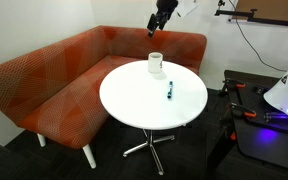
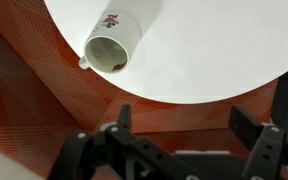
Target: Move the mug across the table then put the marker in it
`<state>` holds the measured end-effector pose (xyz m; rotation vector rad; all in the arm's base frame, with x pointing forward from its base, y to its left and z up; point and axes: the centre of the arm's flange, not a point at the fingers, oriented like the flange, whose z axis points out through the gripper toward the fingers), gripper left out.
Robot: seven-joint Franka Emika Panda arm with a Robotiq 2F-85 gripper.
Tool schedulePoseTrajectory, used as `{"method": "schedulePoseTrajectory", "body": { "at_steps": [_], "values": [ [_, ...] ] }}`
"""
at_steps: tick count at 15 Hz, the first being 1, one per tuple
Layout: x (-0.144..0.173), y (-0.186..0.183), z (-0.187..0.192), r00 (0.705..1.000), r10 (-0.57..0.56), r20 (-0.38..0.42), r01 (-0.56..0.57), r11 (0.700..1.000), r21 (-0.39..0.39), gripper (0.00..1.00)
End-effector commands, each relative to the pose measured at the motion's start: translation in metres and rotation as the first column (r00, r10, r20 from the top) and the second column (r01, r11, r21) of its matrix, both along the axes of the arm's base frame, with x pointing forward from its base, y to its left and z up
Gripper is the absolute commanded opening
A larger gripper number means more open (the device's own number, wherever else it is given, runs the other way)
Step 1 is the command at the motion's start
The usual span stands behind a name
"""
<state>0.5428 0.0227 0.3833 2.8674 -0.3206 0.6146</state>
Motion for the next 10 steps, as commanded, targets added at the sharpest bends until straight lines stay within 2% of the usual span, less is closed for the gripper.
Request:
{"method": "schedulePoseTrajectory", "body": {
  "at_steps": [1, 3, 5, 8, 10],
  "values": [
    [-0.007, 0.0, 0.001, 0.986, 0.16, -0.044, -0.16, 0.987, 0.0, 1.0],
    [-0.01, 0.003, -0.001, 0.975, 0.209, -0.07, -0.209, 0.978, 0.004, 1.0],
    [-0.014, 0.008, -0.004, 0.977, 0.196, -0.082, -0.195, 0.981, 0.02, 1.0],
    [-0.021, 0.02, -0.016, 0.993, 0.085, -0.087, -0.079, 0.995, 0.066, 1.0],
    [-0.024, 0.027, -0.026, 0.996, -0.018, -0.089, 0.029, 0.993, 0.113, 1.0]
  ]
}}
